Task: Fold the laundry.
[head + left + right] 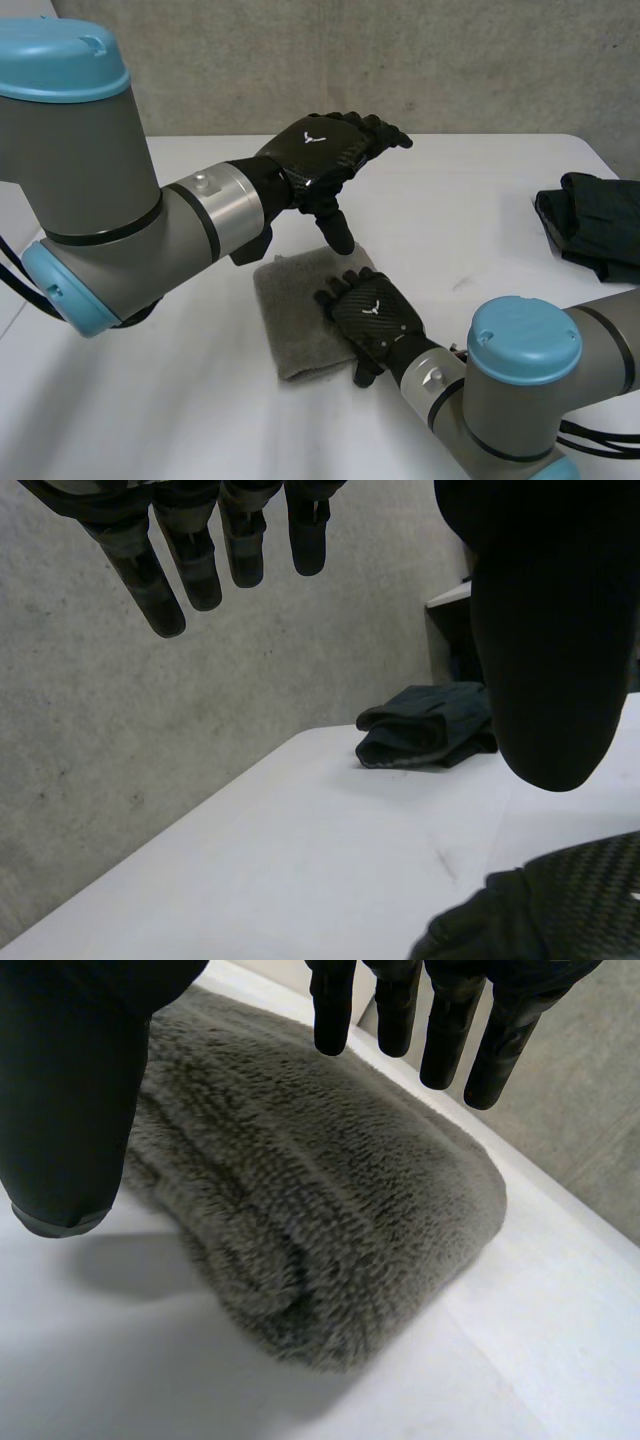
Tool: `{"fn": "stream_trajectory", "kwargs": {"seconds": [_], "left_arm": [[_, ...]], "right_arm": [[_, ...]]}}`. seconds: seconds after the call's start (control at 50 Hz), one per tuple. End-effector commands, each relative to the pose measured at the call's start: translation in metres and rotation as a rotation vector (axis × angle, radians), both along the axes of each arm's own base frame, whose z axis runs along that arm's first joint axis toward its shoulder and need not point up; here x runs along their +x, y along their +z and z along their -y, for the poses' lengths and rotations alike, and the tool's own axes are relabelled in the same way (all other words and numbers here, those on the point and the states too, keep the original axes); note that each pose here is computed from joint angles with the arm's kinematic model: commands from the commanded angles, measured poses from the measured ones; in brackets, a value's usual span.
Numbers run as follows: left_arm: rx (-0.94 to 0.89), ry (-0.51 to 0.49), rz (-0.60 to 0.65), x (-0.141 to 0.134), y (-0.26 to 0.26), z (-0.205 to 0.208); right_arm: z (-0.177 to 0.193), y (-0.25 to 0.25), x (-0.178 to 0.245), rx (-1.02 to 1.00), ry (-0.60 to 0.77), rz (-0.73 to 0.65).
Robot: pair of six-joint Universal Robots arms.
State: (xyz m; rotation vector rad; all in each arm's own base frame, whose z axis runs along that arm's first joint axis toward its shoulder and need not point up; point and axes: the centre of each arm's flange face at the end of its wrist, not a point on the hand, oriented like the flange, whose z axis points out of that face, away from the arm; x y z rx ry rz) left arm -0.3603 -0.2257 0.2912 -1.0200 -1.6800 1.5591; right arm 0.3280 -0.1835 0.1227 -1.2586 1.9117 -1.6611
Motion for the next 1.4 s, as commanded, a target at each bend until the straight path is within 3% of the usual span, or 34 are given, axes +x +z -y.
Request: {"fn": "stream_trajectory", "kwargs": {"seconds": [0.02, 0.7, 0.86, 1.12, 1.4], "left_arm": [[0.004, 0.014, 0.003, 0.001, -0.002, 0.002], [0.046, 0.029, -0.013, 0.006, -0.005, 0.003], [0.051, 0.028, -0.008, 0.006, -0.007, 0.003], [0.061, 0.031, -0.001, 0.006, -0.012, 0.005], [0.076, 0.033, 0.010, 0.006, -0.021, 0.005]], "right_arm": [[0.010, -0.006, 0.007, -0.029, 0.003, 0.008], [0.054, -0.010, 0.029, -0.105, -0.029, 0.014], [0.080, -0.014, -0.003, -0.099, -0.106, -0.072], [0.156, 0.004, -0.092, -0.188, -0.291, -0.157], [0.221, 0.016, -0.133, -0.359, -0.296, -0.251]]}}
